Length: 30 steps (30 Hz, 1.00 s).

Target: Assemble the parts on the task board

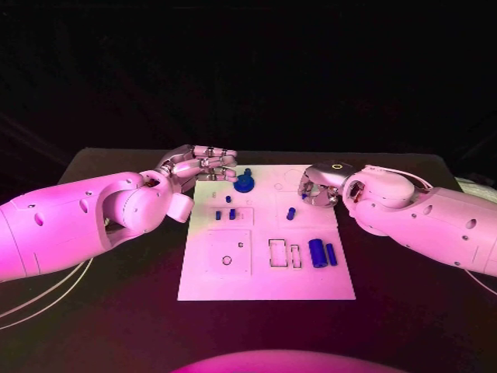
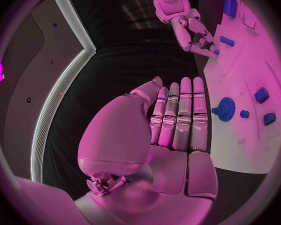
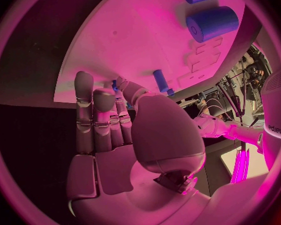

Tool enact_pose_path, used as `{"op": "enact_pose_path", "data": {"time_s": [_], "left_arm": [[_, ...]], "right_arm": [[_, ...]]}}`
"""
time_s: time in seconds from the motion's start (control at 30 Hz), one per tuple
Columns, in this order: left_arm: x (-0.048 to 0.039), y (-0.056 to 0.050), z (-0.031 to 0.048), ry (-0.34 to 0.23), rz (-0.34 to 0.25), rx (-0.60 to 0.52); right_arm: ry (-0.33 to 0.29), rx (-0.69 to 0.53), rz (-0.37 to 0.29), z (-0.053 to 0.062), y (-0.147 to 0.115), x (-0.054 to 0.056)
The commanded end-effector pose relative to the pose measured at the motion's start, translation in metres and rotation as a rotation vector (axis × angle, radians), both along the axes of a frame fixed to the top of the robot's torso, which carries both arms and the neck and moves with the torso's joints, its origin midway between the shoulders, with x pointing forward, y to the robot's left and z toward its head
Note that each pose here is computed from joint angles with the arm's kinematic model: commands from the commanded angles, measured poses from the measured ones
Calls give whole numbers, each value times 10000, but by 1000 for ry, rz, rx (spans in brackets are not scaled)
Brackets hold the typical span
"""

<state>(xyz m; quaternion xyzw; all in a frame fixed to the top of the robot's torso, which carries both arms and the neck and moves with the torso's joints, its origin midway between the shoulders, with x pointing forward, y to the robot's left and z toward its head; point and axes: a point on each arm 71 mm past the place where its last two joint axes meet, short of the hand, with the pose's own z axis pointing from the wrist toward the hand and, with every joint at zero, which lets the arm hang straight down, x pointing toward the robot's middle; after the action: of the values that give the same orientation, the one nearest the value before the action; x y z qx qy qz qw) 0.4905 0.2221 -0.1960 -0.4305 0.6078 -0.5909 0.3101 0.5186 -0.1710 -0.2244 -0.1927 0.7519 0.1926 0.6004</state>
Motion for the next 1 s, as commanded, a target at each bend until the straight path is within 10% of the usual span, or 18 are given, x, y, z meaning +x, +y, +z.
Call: {"op": "enact_pose_path", "data": {"time_s": [0.03,1.0], "left_arm": [[-11,-21,21,-13,-15,-18],[-11,4,14,-3,-15,-12]], "right_arm": [[32,-32,16,-79,21,-24],[-123,150,-42,110,-63,-107]]}}
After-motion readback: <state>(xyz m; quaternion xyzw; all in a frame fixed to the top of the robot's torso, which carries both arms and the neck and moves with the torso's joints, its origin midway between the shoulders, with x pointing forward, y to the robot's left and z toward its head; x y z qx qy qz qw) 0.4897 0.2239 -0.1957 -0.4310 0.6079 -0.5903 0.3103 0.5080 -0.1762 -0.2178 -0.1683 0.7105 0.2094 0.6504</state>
